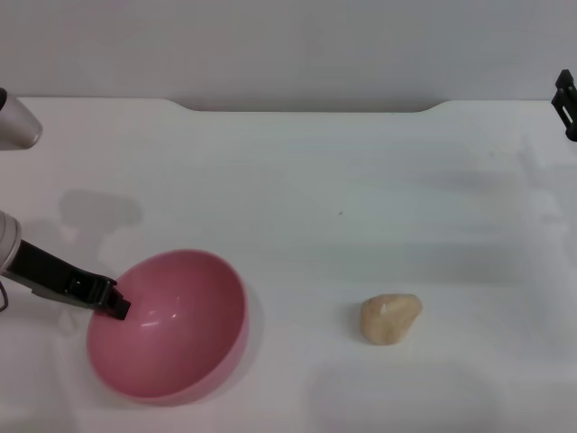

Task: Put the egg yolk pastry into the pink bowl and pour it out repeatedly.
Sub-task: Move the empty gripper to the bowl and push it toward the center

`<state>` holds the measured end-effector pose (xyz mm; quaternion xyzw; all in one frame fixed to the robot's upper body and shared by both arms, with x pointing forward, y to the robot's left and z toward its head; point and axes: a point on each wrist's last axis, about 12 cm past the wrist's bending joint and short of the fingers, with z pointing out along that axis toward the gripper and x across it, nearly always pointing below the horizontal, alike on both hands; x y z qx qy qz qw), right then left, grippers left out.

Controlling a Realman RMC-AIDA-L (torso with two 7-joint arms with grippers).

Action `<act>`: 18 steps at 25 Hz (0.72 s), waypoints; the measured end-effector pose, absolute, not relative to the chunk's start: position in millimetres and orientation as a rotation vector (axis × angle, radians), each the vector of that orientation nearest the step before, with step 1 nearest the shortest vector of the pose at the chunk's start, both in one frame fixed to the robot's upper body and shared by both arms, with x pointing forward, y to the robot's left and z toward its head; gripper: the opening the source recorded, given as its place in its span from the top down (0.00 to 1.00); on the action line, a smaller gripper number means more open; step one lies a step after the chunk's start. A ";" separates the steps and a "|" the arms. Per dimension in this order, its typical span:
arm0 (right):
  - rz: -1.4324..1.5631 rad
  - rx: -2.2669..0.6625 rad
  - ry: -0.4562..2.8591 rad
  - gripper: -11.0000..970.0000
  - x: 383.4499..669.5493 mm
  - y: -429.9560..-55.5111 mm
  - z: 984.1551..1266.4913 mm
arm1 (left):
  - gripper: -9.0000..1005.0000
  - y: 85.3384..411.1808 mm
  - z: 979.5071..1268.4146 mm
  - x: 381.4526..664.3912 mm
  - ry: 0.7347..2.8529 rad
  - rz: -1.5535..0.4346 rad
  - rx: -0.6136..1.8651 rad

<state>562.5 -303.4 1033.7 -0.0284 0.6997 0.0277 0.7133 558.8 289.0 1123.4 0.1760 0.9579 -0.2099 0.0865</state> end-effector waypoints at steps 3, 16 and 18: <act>0.083 -0.039 1.546 0.31 562.8 -304.0 1034.6 | 0.93 288.0 1124.4 559.7 2.844 -0.624 0.550; 0.739 0.143 1.764 0.31 623.3 -289.8 1076.6 | 0.99 280.5 1143.2 578.7 2.684 -0.638 0.533; 0.818 0.038 1.882 0.31 632.6 -280.6 1088.4 | 0.99 277.7 1145.3 582.0 2.669 -0.628 0.538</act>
